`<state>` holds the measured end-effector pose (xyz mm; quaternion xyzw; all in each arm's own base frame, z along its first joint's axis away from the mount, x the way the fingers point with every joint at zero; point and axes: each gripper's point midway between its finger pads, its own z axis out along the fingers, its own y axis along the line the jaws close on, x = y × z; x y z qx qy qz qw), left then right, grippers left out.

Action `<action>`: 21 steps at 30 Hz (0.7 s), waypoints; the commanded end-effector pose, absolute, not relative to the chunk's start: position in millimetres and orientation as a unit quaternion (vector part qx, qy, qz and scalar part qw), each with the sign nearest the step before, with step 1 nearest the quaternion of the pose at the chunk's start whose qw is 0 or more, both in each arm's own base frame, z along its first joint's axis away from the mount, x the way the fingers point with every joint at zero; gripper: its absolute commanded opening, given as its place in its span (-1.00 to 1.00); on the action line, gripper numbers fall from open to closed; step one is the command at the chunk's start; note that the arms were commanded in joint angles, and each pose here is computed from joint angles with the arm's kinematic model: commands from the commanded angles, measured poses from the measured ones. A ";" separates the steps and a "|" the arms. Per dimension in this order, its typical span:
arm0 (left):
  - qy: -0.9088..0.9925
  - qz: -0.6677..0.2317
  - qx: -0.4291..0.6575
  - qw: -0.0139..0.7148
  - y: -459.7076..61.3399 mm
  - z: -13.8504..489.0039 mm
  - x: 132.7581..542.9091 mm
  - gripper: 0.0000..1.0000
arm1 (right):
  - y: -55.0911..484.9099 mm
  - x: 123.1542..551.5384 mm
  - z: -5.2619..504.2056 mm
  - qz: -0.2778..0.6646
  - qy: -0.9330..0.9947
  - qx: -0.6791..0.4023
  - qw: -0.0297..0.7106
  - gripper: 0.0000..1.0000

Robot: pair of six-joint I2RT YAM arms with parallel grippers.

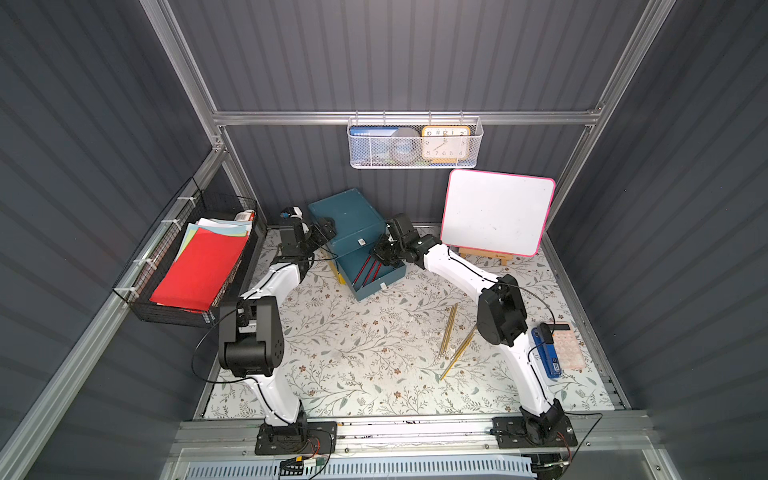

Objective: Please place the pencils in the drawer according to their color
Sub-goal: Place the pencil in the drawer.

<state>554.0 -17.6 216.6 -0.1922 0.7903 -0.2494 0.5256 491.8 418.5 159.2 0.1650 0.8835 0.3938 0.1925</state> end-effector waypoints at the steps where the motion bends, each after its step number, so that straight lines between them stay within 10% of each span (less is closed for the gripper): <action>1: 0.814 -0.241 -0.189 0.494 -22.3 196.8 545.7 1.00 | 418.2 488.6 177.5 0.395 0.883 0.151 0.204 -0.59; 21: 0.817 -0.234 -0.184 0.494 -20.9 196.1 544.9 1.00 | 350.1 413.5 199.3 0.384 0.885 0.132 0.229 -0.58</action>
